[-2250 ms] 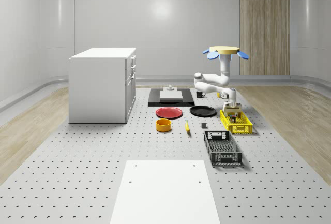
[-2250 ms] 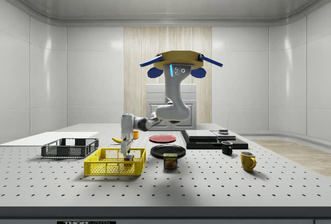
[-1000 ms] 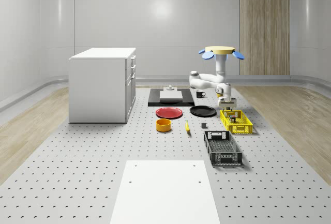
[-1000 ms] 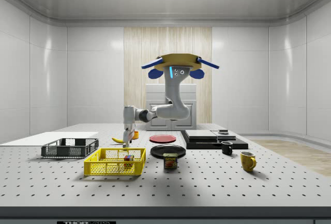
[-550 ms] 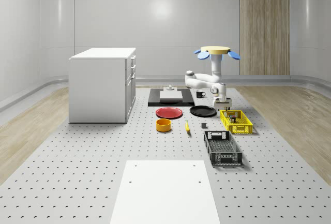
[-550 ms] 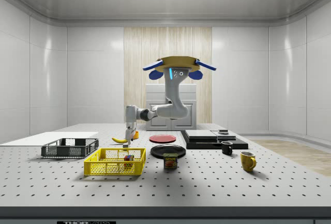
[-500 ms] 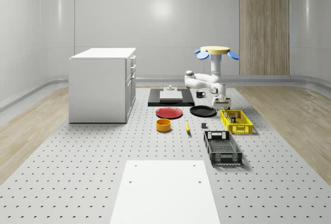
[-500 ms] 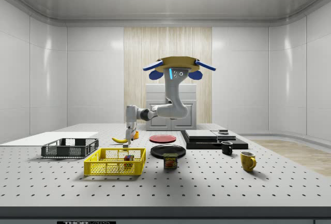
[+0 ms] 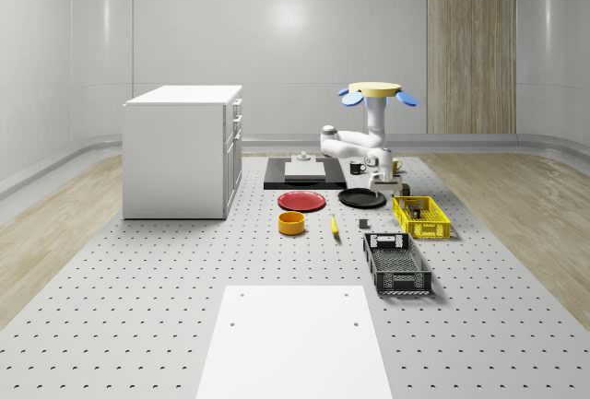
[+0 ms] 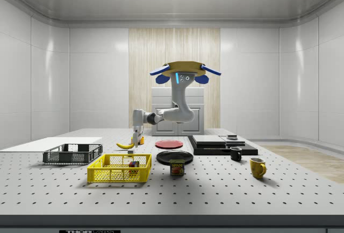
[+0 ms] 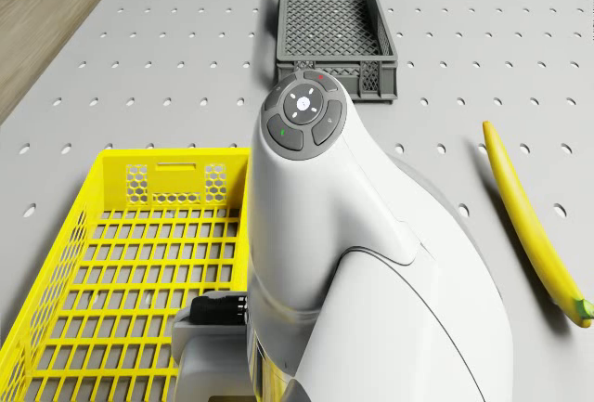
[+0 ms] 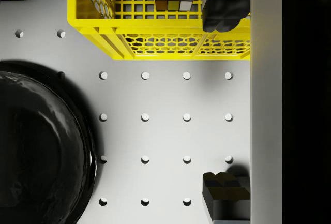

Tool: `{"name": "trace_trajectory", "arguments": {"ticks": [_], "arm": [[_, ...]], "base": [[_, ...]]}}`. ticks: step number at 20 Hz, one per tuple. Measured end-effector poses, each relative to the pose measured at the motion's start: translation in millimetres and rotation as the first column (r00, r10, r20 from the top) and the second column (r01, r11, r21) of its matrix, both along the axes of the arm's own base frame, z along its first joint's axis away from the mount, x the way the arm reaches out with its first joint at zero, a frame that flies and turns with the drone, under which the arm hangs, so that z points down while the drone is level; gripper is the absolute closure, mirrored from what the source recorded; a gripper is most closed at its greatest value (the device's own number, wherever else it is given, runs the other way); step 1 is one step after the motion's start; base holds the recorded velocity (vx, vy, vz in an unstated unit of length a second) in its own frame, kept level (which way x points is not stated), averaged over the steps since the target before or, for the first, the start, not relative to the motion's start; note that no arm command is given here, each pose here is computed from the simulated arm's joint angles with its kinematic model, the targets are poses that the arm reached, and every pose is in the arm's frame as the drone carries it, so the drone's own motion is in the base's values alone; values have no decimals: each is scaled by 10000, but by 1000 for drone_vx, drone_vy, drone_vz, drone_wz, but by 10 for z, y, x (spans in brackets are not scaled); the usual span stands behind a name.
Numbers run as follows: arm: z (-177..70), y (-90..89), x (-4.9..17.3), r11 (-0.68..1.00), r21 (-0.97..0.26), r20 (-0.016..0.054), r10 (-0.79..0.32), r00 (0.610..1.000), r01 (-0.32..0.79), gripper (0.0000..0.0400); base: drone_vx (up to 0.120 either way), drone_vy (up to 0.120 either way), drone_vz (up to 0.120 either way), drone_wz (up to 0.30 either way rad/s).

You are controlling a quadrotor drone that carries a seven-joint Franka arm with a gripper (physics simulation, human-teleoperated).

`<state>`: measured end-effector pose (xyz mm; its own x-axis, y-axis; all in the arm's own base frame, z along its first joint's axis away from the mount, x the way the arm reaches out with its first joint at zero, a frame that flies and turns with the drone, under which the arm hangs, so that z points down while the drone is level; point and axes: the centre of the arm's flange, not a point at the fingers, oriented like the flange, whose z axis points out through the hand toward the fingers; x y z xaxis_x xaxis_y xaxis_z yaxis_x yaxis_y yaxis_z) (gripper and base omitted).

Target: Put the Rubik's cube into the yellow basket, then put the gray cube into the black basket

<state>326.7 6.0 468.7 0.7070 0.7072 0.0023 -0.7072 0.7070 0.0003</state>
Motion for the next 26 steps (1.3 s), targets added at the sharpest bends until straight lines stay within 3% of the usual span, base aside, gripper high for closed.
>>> {"name": "trace_trajectory", "arguments": {"ticks": [3, 18, 26], "arm": [[0, 0, 0, 10000, 0, 0, 0, 10000, 0, 0], [0, 0, 0, 10000, 0, 0, 0, 10000, 0, 0], [0, 0, 0, 10000, 0, 0, 0, 10000, 0, 0]], "base": [[13, -120, 0, 0], [117, -120, 0, 0], [0, -100, -35, 0]]}}
